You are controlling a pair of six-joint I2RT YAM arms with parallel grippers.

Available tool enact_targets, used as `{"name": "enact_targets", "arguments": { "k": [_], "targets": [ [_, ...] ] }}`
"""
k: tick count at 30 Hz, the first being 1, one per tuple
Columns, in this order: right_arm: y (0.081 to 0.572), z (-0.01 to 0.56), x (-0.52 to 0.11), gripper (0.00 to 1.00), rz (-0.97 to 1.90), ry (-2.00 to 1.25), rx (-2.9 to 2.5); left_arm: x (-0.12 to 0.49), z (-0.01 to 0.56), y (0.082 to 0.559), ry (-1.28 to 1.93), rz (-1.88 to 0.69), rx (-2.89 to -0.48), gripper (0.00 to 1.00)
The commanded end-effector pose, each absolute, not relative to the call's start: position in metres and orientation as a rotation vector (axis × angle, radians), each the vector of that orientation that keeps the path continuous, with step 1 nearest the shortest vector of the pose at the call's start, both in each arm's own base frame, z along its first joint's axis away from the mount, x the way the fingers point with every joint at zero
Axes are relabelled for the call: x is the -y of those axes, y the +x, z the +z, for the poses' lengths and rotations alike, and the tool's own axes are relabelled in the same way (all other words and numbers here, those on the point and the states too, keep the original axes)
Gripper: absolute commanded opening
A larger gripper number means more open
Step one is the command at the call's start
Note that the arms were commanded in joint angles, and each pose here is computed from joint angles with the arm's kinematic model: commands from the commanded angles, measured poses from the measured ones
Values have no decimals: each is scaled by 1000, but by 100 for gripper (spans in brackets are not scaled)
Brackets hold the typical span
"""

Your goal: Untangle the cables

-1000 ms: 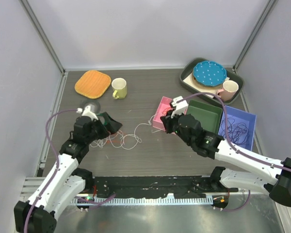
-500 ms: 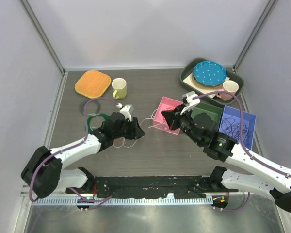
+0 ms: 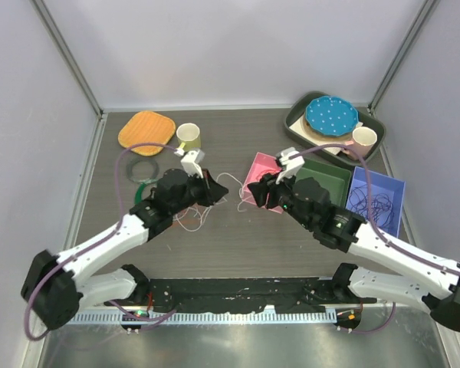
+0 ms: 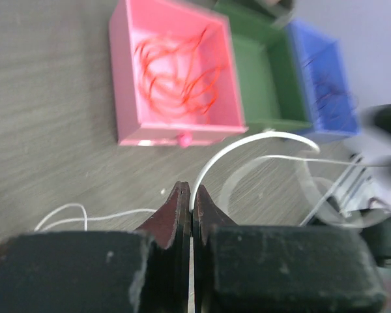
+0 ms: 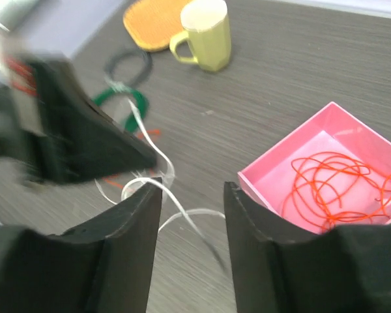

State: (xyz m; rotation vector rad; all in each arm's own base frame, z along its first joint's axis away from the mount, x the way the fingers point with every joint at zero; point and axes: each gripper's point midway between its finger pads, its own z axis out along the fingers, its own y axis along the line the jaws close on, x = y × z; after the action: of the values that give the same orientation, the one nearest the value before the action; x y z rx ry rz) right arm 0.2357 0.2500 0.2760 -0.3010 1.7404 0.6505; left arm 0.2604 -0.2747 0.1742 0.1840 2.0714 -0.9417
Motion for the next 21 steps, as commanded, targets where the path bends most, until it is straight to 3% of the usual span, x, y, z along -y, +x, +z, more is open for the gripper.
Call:
{"name": "enact_targets", "arguments": {
  "k": [1, 8, 15, 21],
  "targets": [
    [242, 259, -268, 57, 585, -467, -1777, 258, 284, 259, 83, -1022, -1769, 0],
    [220, 254, -300, 63, 714, -753, -1606, 241, 346, 233, 65, -1129, -1601, 0],
    [182, 283, -324, 63, 957, -856, -1317, 256, 348, 225, 107, -1219, -1626, 0],
    [207, 272, -328, 62, 903, -727, -1400, 273, 341, 220, 147, -1311, -1662, 0]
  ]
}}
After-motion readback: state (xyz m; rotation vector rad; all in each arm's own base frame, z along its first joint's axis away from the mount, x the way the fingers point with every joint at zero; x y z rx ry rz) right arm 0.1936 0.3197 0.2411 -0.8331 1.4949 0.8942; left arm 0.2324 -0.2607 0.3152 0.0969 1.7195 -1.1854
